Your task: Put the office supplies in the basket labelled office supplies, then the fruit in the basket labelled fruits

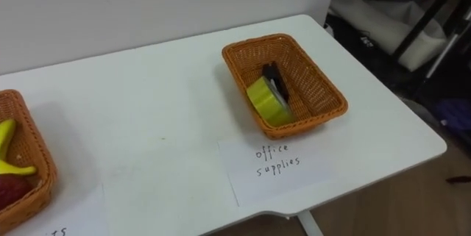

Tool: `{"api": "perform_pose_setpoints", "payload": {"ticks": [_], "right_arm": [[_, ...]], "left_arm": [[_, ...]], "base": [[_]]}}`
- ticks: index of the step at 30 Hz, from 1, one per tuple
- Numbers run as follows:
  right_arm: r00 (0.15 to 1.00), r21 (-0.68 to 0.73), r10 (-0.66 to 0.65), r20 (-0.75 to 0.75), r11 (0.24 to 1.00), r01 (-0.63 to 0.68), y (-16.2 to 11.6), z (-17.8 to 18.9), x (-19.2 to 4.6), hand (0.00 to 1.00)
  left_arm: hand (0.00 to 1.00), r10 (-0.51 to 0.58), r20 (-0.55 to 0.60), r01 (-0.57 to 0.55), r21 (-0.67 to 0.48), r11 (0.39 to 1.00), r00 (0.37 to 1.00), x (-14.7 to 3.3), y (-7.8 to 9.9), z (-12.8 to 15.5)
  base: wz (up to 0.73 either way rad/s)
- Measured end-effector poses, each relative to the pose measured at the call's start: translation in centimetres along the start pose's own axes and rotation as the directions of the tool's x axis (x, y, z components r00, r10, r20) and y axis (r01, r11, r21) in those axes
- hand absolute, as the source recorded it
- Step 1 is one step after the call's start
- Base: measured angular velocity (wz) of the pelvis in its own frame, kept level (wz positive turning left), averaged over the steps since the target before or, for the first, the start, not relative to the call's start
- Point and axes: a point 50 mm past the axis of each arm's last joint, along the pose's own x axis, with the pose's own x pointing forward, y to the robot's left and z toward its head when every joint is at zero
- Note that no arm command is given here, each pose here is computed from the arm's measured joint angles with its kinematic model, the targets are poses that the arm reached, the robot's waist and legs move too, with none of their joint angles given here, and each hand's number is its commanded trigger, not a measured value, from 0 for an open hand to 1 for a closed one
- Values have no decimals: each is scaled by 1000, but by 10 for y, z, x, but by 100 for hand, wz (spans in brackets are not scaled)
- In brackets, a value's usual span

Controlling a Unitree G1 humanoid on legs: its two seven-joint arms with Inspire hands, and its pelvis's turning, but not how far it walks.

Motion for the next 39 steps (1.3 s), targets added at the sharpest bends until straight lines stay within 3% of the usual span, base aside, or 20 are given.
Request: {"api": "perform_pose_setpoints", "payload": {"ticks": [5,8,13,16,23,39], "right_arm": [[989,-160,97,-112,981,-114,0,-37,-6,0],[950,-280,217,-224,919,-276,2,-62,-13,0],[825,-488,406,-394,669,-561,13,-93,-32,0],[769,-505,462,-442,581,-639,20,-97,-37,0],[725,-479,478,-495,546,-687,18,-98,-35,0],[655,-433,499,-567,496,-753,22,-99,-35,0]], "left_arm": [[0,-18,-26,17,-20,1000,1000,-1,-10,-3],[0,-43,-40,43,-12,999,998,-2,-19,-4],[0,-83,-59,83,8,996,995,0,-26,2],[0,-92,-63,93,9,996,994,0,-27,2],[0,-126,-102,124,-32,992,987,-1,-31,-4],[0,-145,-136,147,4,989,980,2,-34,0]], "base": [[0],[0],[2],[14],[6],[6]]}}
